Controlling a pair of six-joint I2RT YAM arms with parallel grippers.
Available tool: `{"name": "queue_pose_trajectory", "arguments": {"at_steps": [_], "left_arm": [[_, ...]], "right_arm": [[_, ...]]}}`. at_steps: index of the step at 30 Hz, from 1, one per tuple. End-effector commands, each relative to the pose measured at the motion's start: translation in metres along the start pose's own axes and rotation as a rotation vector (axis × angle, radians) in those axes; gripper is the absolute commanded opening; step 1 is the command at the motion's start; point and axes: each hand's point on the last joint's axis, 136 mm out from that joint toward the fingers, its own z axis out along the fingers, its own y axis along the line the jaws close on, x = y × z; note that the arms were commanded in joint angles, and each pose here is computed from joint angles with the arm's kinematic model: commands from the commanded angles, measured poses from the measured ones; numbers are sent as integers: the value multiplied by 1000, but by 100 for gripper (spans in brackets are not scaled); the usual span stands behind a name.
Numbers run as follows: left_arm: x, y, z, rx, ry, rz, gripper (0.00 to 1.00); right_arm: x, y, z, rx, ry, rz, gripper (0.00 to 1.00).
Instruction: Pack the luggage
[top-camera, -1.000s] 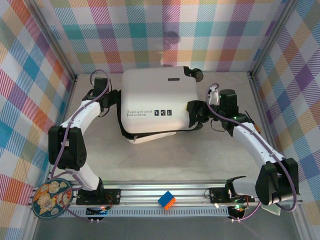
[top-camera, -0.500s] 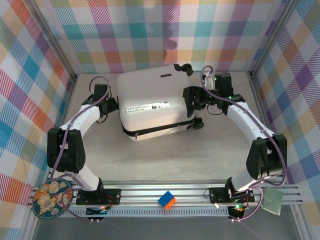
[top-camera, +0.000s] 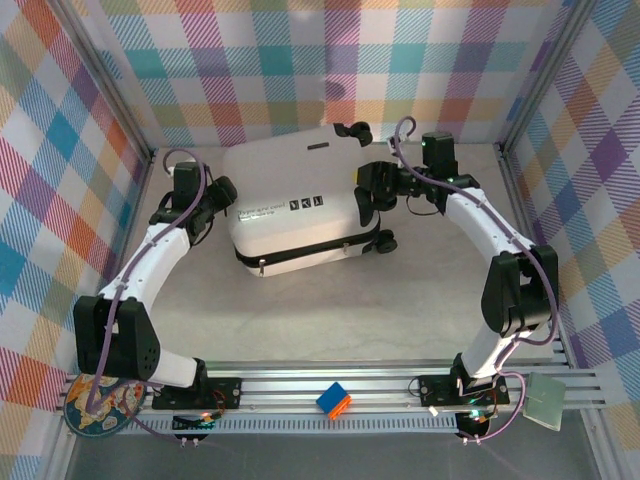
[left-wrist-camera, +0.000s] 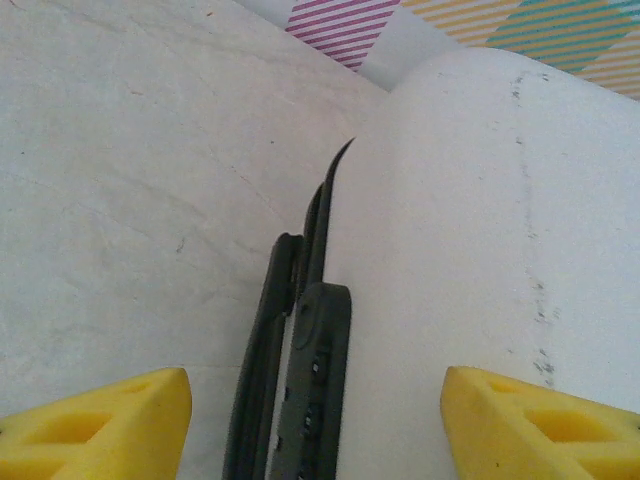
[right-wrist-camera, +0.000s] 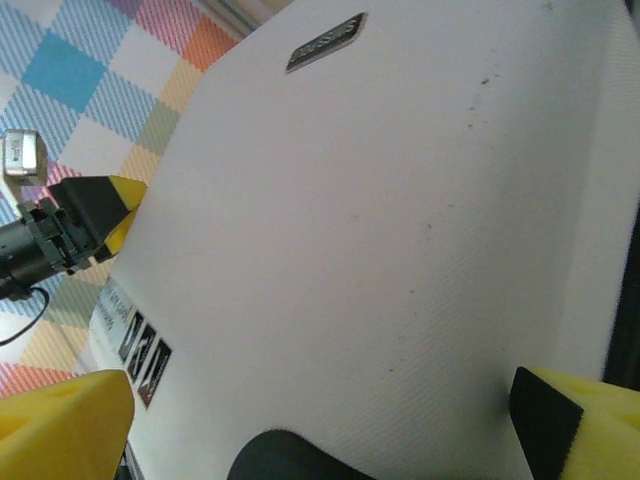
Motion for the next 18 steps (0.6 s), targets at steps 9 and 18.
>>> {"name": "queue_pose_trajectory", "arguments": {"at_steps": [9,18], "left_arm": [[30,-12,-32,103,59,23,67],[45,18,-73,30,27,37,67]], "right_arm": [[-31,58,-28,46,-77,-223,96],[46,45,-59,198,-151,-218,91]]}}
